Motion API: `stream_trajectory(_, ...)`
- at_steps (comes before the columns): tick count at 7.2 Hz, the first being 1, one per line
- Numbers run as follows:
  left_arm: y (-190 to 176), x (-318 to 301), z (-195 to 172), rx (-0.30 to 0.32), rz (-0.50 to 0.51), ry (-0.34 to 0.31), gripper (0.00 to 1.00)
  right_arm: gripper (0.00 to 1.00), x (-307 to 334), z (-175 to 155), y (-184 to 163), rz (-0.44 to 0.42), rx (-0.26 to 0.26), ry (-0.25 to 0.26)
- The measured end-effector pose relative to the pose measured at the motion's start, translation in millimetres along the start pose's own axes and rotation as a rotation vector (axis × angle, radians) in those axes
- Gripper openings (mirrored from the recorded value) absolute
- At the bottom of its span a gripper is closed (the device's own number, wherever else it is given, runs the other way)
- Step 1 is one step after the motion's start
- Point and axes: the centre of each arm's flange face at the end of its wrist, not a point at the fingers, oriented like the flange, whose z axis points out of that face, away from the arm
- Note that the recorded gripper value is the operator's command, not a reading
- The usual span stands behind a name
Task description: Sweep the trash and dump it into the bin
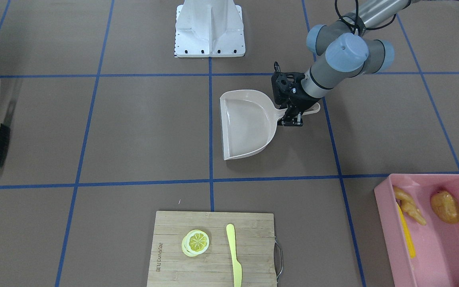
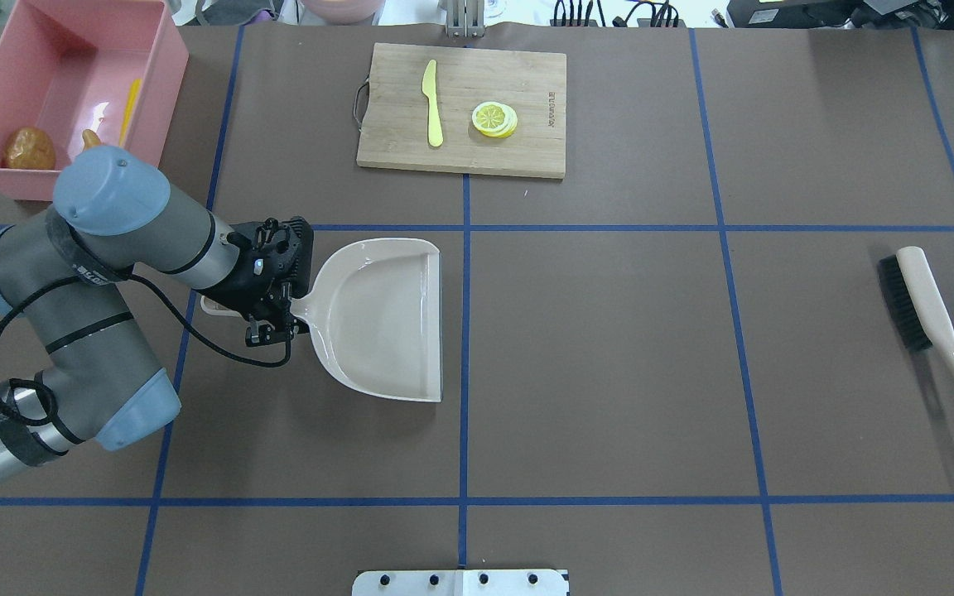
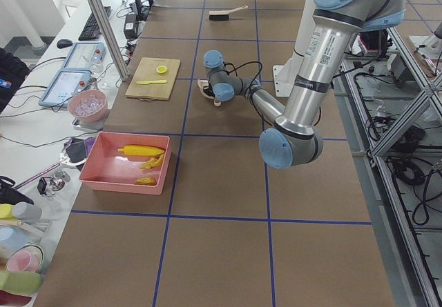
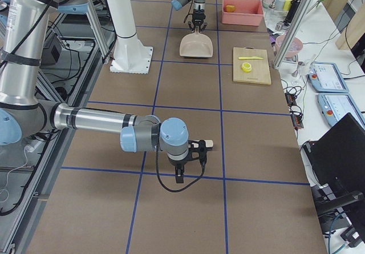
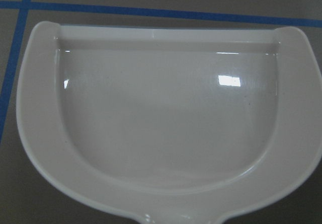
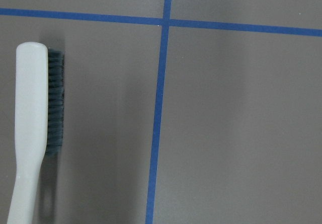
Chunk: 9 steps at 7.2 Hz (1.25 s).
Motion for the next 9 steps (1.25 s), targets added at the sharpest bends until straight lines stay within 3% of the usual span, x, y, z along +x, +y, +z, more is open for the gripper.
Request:
stream_trajectory(4, -10.4, 7.8, 10.5, -0.009, 0.024, -0.036, 0.00, 1.00, 6.0, 5.0, 4.0, 0.011, -0.012, 0.015)
stream_trajectory(7, -11.3, 9.5, 12.9, -0.013, 0.033, -0.048, 0.00, 1.00, 12.2, 6.9, 1.8, 0.012, -0.014, 0.057)
stream_trajectory(9, -10.3, 9.5, 13.7, -0.016, 0.034, -0.047, 0.00, 1.00, 17.4, 11.2, 1.3, -0.006, 0.007, 0.065)
